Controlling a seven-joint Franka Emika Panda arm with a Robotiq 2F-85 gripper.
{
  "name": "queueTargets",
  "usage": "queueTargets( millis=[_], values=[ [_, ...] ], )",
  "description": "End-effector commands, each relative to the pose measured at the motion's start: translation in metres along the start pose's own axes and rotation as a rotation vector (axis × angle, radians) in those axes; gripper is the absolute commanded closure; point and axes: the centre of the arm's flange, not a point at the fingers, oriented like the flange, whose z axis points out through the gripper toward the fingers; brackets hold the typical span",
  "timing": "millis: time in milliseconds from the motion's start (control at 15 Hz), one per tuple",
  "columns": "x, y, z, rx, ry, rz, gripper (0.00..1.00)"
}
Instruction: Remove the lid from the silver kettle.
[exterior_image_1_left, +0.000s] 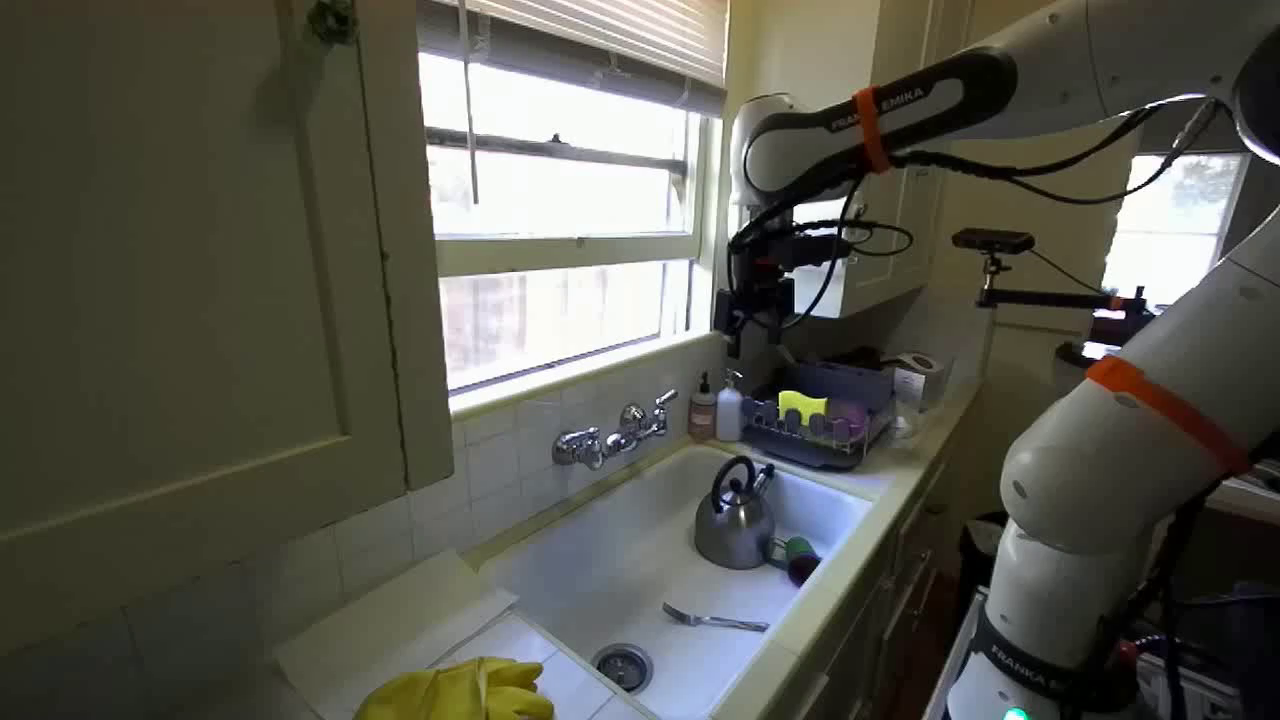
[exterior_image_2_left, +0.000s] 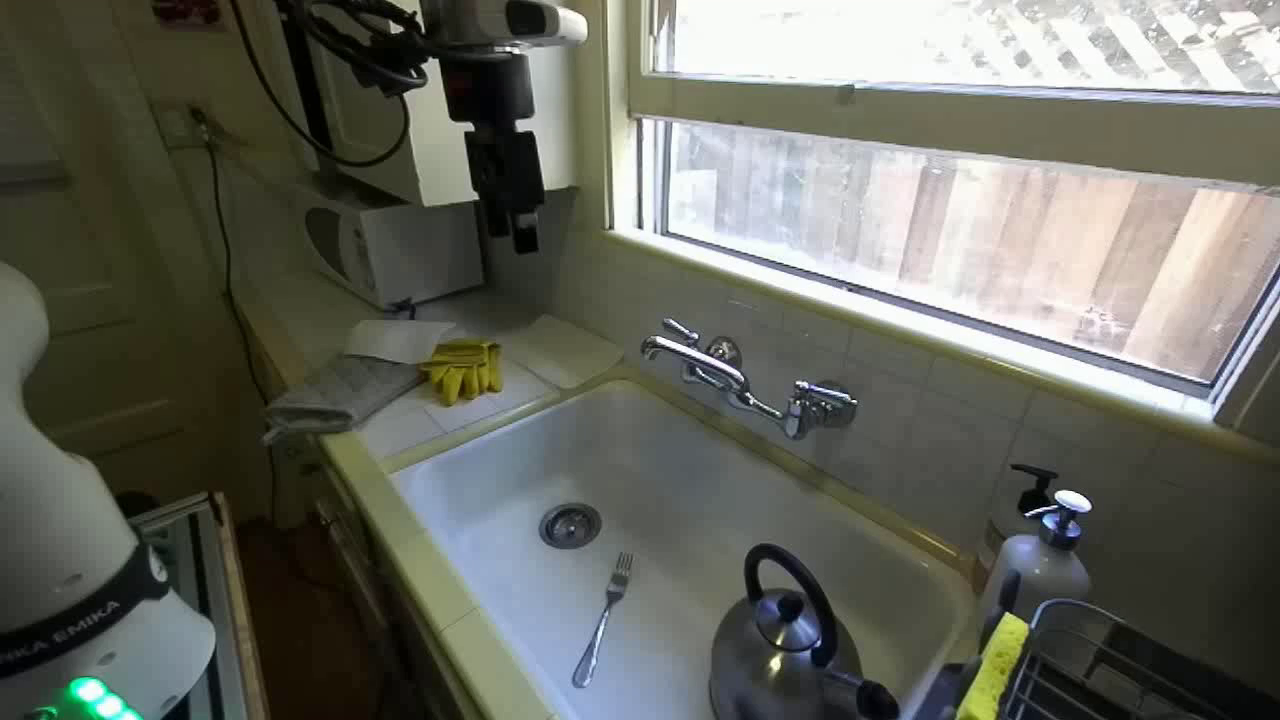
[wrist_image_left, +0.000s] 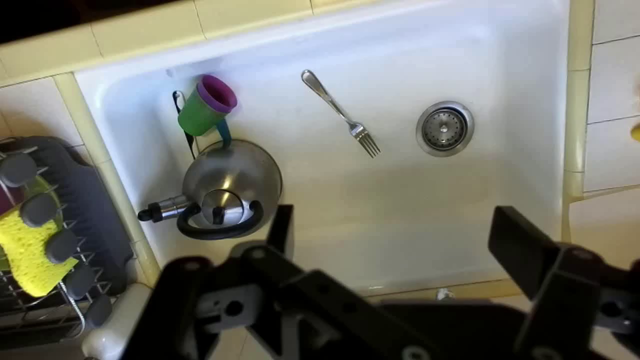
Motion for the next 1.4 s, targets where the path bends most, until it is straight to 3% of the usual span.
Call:
queueTargets(
  millis=[0, 267, 467, 933, 1333],
  values=[
    [0.0, 0.0, 0.0, 0.0, 0.0, 0.0, 0.0],
    [0.0, 0.0, 0.0, 0.0, 0.0, 0.0, 0.0],
    [0.035, -0.007, 0.067, 0.001, -0.135, 0.112, 0.0],
    [0.092, 0.025, 0.201, 0.015, 0.003, 0.441, 0.0],
    [0.099, 0.094, 0.274, 0.025, 0.072, 0.767, 0.0]
  ],
)
